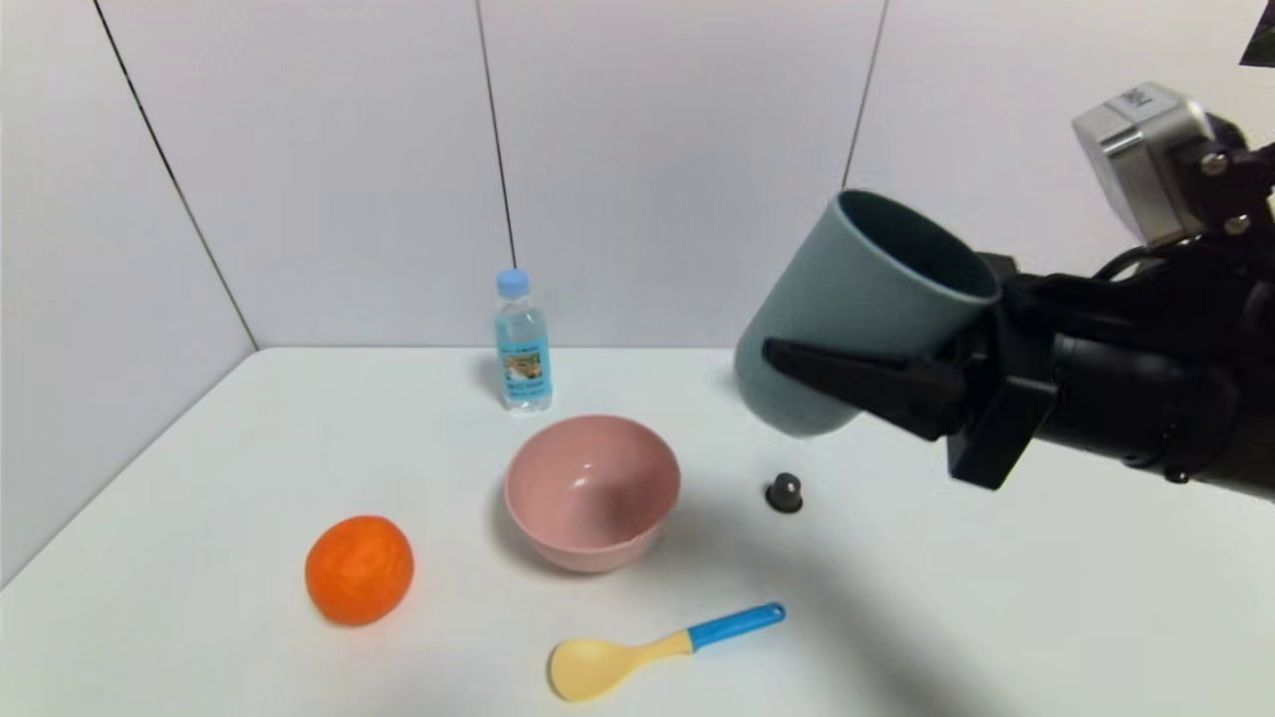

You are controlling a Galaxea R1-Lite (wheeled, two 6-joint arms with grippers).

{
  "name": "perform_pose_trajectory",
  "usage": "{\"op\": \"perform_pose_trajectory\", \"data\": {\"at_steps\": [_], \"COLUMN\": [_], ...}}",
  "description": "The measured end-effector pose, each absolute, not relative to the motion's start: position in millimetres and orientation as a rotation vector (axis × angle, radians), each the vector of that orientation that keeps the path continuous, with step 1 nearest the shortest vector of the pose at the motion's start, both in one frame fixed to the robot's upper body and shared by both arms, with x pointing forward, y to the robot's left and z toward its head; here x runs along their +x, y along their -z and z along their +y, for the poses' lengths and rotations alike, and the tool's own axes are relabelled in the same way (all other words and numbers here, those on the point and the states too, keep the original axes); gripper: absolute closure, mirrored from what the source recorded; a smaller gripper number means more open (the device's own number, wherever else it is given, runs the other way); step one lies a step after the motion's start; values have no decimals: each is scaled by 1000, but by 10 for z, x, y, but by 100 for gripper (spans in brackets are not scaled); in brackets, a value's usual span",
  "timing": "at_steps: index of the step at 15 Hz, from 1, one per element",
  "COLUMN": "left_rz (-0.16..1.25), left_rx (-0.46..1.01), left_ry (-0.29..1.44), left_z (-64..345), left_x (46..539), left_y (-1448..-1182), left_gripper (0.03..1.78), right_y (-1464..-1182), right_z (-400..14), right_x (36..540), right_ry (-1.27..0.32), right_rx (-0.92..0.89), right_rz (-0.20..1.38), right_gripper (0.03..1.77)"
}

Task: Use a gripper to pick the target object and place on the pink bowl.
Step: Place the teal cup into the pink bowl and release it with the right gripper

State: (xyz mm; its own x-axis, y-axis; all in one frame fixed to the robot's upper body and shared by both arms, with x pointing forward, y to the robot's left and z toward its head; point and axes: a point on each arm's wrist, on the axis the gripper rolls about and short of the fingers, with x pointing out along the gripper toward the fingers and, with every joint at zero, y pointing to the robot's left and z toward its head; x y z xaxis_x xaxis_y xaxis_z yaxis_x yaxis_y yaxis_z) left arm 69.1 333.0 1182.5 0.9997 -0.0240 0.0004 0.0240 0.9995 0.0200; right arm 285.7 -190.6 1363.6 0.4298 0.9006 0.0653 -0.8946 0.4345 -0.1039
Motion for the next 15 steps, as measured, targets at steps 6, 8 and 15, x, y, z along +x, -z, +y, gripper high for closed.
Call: {"op": "perform_pose_trajectory", "data": {"at_steps": [6, 8, 15], "left_rz": [-1, -1, -1], "left_rx": [20, 20, 20], "left_ry": [24, 24, 24], "left_z": [3330, 3330, 3330], "left_x": [691, 691, 691], "left_y": [-11825, -11825, -11825], "left_gripper": [12, 12, 12], "right_y": [-13247, -13077, -12634], "right_z": [-1387, -1240, -741], "right_x": [3201, 3348, 3823], "right_ry": [-1199, -1211, -1242], "right_rx": [-115, -135, -203], "right_rz": [5, 44, 76], "right_gripper": [65, 65, 65]}}
